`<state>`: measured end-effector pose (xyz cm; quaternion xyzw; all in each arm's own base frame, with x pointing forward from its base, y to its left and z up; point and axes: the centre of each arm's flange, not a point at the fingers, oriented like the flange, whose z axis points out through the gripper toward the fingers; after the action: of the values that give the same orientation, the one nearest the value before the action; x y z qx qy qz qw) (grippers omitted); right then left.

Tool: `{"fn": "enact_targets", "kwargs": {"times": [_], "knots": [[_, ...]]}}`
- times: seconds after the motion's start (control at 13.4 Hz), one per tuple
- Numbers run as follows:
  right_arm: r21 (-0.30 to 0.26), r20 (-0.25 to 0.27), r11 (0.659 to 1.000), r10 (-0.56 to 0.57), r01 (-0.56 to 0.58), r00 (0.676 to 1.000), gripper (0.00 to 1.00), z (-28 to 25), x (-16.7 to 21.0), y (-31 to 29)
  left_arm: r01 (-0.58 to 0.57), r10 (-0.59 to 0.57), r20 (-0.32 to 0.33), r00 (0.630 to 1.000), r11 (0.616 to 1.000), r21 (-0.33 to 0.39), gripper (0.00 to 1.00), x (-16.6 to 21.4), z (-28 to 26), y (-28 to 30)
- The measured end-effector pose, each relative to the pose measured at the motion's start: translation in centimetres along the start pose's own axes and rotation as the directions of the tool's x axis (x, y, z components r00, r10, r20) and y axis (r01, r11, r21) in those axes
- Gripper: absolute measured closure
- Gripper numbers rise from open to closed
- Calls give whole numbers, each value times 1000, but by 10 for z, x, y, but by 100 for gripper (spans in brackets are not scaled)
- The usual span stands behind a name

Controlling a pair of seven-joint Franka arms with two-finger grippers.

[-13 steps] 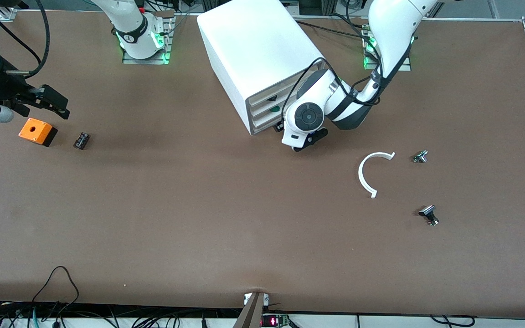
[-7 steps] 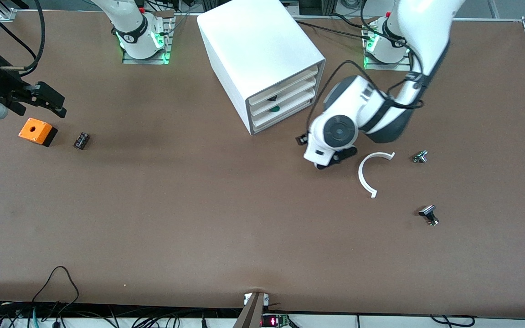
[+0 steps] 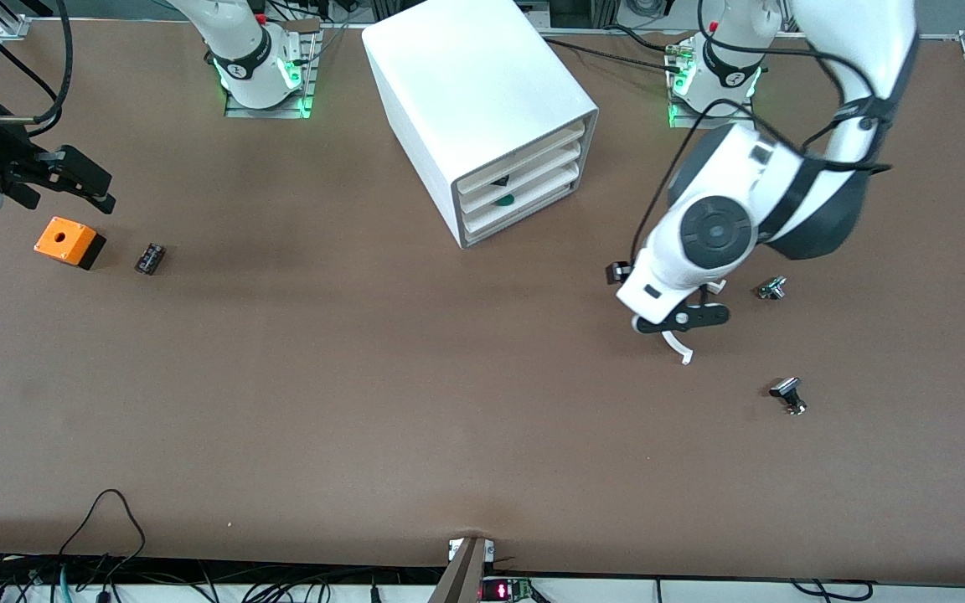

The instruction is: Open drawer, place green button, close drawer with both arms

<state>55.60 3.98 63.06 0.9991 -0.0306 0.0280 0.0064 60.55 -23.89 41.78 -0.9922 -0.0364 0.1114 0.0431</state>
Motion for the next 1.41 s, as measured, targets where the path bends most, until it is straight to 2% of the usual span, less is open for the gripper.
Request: {"fn": "enact_targets", "kwargs": {"times": [0.22, 0.52, 0.67, 0.89, 1.19, 1.41], "knots": [[0, -4, 1000, 2, -2, 1000, 0, -2, 0, 1, -106, 106, -14, 994, 994, 4, 2, 0, -42, -51], [0, -3, 1000, 3, -3, 1000, 0, -2, 1, 2, -240, 243, -101, 965, 970, 47, 2, -19, -102, -107], [0, 5, 1000, 3, -3, 1000, 0, 1, 2, 1, -242, 250, -154, 956, 968, 65, 1, -37, -120, -149], [-1, 15, 1000, 2, -2, 1000, 0, 6, 3, 1, -216, 226, -238, 945, 974, 66, 1, -66, -115, -197], [-1, 19, 1000, 2, -2, 1000, 0, 6, 3, 1, -182, 187, -249, 950, 982, 40, 2, -73, -102, -222], [-1, 20, 1000, 2, -2, 1000, 0, 6, 3, 1, -167, 152, -257, 954, 985, -35, 1, -73, -107, -227]]}}
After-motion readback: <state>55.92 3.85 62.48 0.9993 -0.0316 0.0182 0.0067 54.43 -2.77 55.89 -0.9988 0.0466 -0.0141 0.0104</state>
